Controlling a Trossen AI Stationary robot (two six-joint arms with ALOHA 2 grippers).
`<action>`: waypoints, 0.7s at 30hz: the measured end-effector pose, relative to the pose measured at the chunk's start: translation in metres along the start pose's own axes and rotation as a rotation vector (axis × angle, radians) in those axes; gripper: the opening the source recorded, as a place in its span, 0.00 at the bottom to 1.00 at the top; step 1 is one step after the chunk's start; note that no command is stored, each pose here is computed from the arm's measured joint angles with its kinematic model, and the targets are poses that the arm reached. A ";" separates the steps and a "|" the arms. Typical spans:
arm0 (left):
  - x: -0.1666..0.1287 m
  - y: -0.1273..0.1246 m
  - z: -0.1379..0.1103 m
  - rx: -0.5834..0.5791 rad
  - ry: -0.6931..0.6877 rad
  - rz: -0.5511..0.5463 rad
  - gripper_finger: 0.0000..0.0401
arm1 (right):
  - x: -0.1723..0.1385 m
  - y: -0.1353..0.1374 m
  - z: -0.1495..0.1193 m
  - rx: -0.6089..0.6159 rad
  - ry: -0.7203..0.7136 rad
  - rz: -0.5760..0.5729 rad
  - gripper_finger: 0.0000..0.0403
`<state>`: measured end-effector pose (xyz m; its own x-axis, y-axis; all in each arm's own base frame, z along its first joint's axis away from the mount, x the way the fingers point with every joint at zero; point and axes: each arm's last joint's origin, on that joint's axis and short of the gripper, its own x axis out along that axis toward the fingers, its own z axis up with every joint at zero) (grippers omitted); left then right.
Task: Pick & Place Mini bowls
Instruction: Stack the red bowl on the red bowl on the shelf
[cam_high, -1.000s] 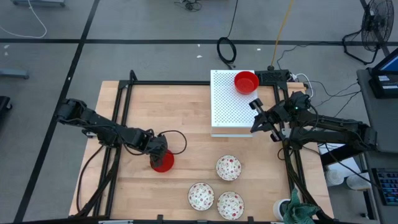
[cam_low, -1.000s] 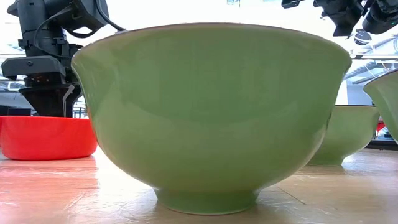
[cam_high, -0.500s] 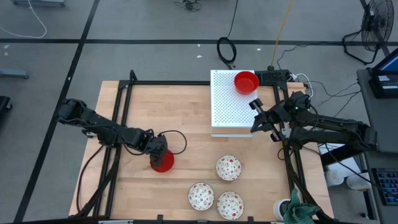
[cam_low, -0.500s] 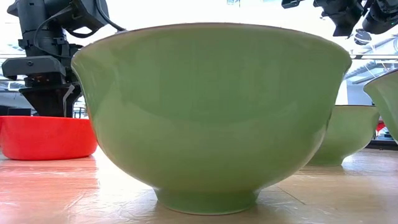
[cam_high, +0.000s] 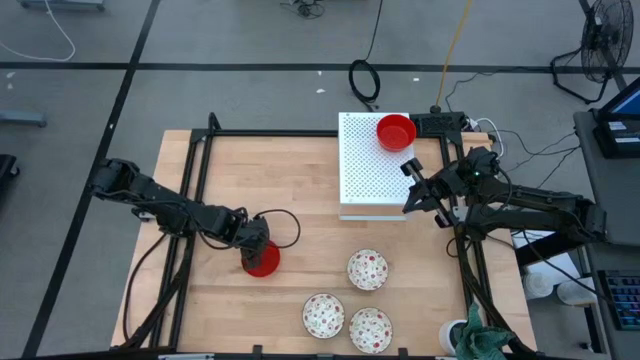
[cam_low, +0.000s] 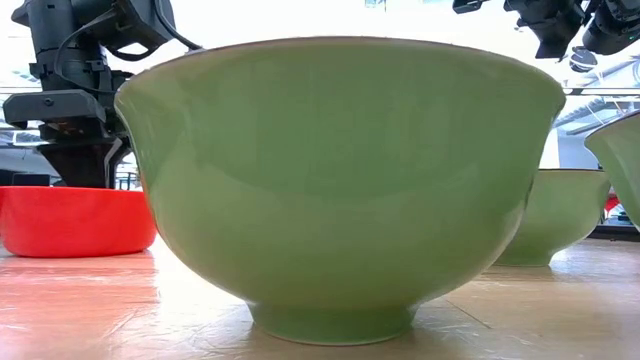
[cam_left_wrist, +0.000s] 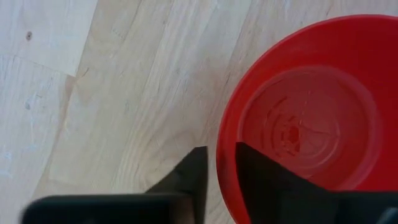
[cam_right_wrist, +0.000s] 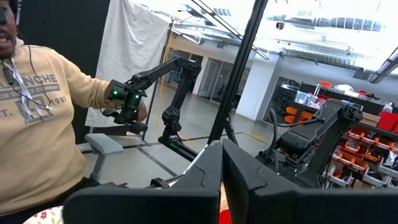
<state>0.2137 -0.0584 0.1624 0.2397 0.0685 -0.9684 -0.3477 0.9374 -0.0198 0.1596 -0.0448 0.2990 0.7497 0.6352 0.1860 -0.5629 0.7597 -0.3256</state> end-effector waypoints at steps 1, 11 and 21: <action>0.000 0.000 0.000 0.000 0.000 0.000 0.15 | 0.000 0.000 0.000 0.000 0.000 0.000 0.00; -0.001 0.000 0.000 -0.004 0.000 -0.003 0.08 | 0.000 0.000 0.000 0.000 0.000 0.000 0.00; -0.001 0.000 0.001 -0.008 -0.004 -0.005 0.03 | 0.000 0.000 0.000 0.001 0.001 0.000 0.00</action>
<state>0.2142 -0.0586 0.1631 0.2449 0.0647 -0.9674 -0.3536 0.9350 -0.0270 0.1597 -0.0449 0.2988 0.7502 0.6350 0.1846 -0.5631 0.7598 -0.3249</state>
